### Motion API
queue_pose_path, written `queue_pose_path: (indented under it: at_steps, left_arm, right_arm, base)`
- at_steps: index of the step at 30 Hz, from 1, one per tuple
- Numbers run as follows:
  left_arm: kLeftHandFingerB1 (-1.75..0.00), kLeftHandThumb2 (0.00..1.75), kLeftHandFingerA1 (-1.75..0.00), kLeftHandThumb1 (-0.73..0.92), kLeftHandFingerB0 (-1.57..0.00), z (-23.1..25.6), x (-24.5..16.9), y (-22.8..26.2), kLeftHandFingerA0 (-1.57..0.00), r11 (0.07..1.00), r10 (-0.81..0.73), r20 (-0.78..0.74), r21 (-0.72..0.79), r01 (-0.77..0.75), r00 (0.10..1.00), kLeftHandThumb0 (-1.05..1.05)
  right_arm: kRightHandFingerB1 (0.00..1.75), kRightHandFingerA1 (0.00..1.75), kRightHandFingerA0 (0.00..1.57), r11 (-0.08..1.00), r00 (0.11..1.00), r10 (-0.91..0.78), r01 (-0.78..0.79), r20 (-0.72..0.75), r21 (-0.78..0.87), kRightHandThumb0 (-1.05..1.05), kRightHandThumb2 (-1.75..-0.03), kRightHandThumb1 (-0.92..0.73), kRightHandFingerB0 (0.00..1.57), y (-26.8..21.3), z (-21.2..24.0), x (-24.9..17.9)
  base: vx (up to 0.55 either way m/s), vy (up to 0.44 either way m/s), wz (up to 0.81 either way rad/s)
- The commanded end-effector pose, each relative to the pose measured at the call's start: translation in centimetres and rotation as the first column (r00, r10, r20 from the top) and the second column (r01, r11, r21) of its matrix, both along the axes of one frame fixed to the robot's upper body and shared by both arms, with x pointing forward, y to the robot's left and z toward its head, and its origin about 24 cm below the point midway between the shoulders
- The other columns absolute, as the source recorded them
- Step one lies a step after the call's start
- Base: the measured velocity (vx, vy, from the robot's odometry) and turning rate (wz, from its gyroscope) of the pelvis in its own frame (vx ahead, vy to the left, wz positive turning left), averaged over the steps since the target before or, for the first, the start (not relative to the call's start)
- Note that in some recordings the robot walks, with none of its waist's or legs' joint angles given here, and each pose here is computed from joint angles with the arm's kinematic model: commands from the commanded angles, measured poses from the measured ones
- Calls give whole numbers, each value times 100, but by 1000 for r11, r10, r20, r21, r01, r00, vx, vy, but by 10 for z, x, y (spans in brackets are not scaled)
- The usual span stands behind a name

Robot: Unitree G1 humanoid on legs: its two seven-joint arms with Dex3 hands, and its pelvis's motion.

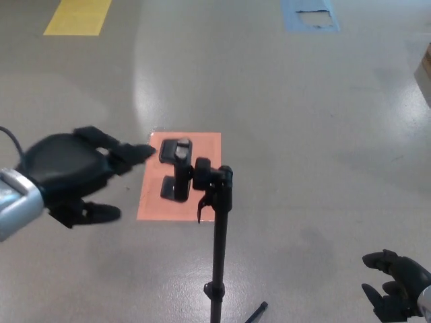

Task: The robot uses its left hand to grab the top of a phone stand kept on the floor and tilt it upwards to adjust its angle

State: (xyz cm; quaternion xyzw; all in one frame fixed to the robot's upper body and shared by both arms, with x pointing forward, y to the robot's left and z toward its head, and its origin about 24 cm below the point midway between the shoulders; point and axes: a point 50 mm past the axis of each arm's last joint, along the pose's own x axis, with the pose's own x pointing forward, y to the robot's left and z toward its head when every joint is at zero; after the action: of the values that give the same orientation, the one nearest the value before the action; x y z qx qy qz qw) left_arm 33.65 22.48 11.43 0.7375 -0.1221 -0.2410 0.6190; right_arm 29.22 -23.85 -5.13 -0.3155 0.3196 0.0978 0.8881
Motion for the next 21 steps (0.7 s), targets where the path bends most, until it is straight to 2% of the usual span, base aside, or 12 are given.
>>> queue_pose_path:
  at_steps: [1,4,5,9,10,13,14,15,18,19,21]
  left_arm:
    - [-16,71,-27,92,0,9,17,38,-13,972,218,16,-88,-216,976,-83]
    - [-16,71,-27,92,0,8,19,57,-15,946,312,7,-94,-310,950,-84]
    - [-18,110,-35,75,0,8,19,60,-8,941,326,4,-92,-324,945,-83]
    - [-18,110,-36,74,0,2,17,72,-10,923,377,-7,-77,-376,926,-84]
    - [-19,73,-27,92,0,-2,16,76,-16,920,387,-7,-65,-387,922,-89]
    - [-19,73,-27,92,0,-5,15,78,-16,916,396,-12,-61,-396,918,-89]
    - [-16,74,-26,92,0,-7,14,81,-14,911,407,-24,-54,-408,913,-89]
    - [-18,111,-36,75,0,-9,13,82,-10,908,414,-28,-53,-415,910,-85]
    - [-18,111,-34,75,0,-17,11,87,-11,890,453,-56,-27,-455,890,-86]
    - [-16,76,-26,91,0,-21,9,89,-15,881,471,-65,-23,-473,880,-92]
    - [-16,76,-26,91,0,-24,8,90,-15,874,483,-71,-19,-485,873,-92]
  right_arm:
    - [47,48,0,1000,1000,-13,12,-19,-16,-32,-110,-60,0,-6,0,-2]
    - [47,48,0,1000,1000,-17,17,-16,-2,-32,-110,-60,0,-5,-1,-2]
    - [47,48,0,1000,1000,-17,17,-15,0,-32,-110,-60,0,-5,-1,-3]
    - [47,48,0,1000,1000,-17,17,-14,-1,-32,-110,-60,0,-5,-1,-2]
    - [47,48,0,1000,1000,-15,14,-15,-6,-32,-110,-60,0,-5,-1,-2]
    - [47,48,0,1000,1000,-13,13,-17,-11,-32,-110,-60,0,-5,-1,-2]
    - [47,48,0,1000,1000,-13,13,-17,-7,-32,-110,-60,0,-4,-1,-2]
    - [47,48,0,1000,1000,-13,13,-18,-8,-32,-110,-60,0,-4,-1,-2]
    - [47,48,0,1000,1000,-14,14,-19,-1,-32,-110,-60,0,-4,-1,-2]
    - [47,48,0,1000,1000,-16,16,-18,2,-32,-110,-60,0,-4,-1,-2]
    - [47,48,0,1000,1000,-17,17,-18,1,-32,-110,-60,0,-4,-1,-2]
  base:
    - [0,0,0]
    - [0,0,0]
    - [0,0,0]
    - [0,0,0]
    - [0,0,0]
    - [0,0,0]
    - [0,0,0]
    - [0,0,0]
    - [0,0,0]
    - [0,0,0]
    - [0,0,0]
